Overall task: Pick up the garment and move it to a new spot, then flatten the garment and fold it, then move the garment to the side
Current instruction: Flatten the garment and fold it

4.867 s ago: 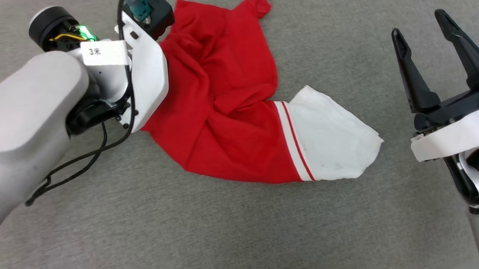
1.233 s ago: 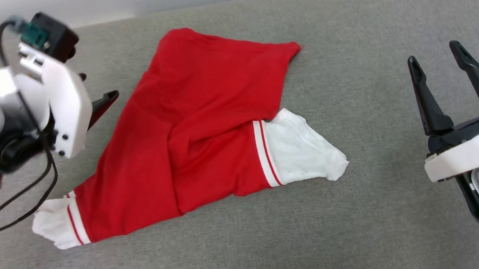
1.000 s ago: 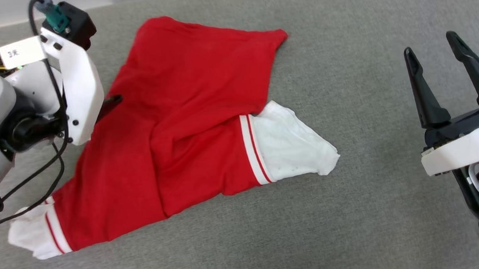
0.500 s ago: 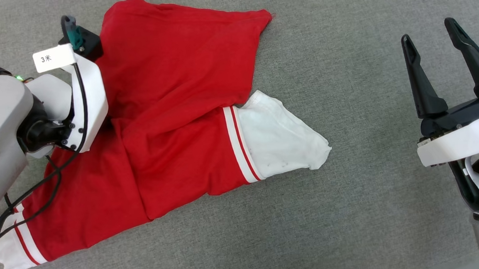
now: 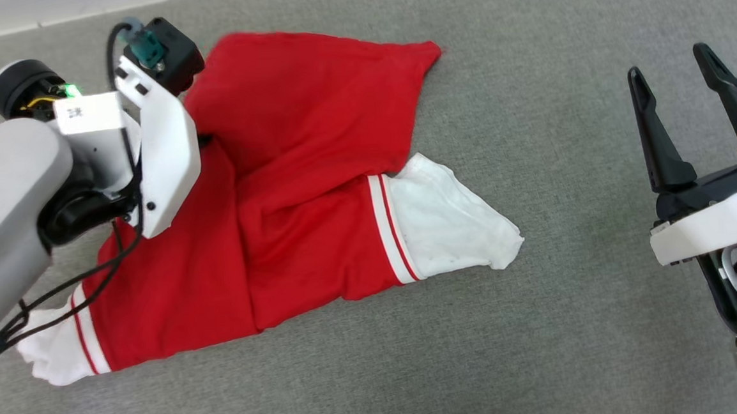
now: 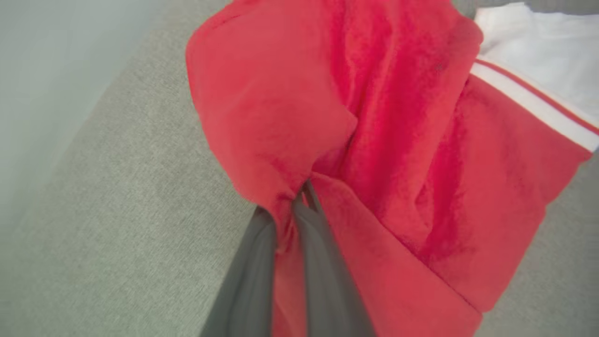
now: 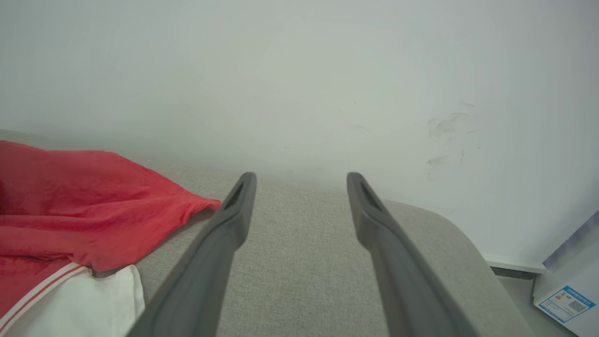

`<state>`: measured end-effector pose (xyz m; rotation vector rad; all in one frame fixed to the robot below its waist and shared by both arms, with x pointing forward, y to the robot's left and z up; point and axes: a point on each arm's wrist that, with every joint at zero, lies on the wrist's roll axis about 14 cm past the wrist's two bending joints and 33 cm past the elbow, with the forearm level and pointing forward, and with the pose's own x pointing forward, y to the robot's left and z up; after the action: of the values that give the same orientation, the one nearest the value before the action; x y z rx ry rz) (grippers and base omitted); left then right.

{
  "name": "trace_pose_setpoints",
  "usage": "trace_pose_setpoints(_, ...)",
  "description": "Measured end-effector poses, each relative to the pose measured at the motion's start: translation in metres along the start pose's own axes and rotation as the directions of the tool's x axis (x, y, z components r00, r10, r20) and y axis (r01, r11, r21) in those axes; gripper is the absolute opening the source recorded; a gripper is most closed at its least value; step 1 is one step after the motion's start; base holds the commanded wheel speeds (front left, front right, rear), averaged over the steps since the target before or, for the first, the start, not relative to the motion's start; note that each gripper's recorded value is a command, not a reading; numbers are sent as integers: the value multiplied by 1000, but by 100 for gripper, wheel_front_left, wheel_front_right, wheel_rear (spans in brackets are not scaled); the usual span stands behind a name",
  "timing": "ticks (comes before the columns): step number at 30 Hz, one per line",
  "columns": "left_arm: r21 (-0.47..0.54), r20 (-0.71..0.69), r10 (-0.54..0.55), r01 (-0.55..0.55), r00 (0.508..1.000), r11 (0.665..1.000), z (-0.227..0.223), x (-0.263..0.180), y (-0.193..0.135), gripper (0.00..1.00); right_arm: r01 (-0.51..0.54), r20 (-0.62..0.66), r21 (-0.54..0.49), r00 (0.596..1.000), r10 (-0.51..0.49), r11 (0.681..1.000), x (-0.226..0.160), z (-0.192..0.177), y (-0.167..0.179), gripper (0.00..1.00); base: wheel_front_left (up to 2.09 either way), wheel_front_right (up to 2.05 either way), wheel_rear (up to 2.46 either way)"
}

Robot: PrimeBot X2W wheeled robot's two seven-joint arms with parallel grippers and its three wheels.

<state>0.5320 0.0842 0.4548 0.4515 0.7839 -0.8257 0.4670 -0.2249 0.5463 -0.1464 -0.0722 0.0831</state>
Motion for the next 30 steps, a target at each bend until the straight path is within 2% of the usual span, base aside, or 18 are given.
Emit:
trace_pose_setpoints(9,68,232,37,-54,972,996,51,-64,-4,0,-25,34,15,999,25,1000,-3,15,11,100,0,0,0)
trace_pose_setpoints(15,142,336,29,-81,941,987,100,-68,-7,0,-20,38,12,999,20,1000,-5,18,8,100,0,0,0)
trace_pose_setpoints(26,161,395,14,-85,919,983,156,1,5,0,28,1,5,1000,-28,1000,-3,-3,-7,100,0,0,0)
trace_pose_setpoints(30,133,289,3,-43,957,990,134,51,6,0,48,-23,-1,999,-48,999,-1,-15,-13,100,0,0,0)
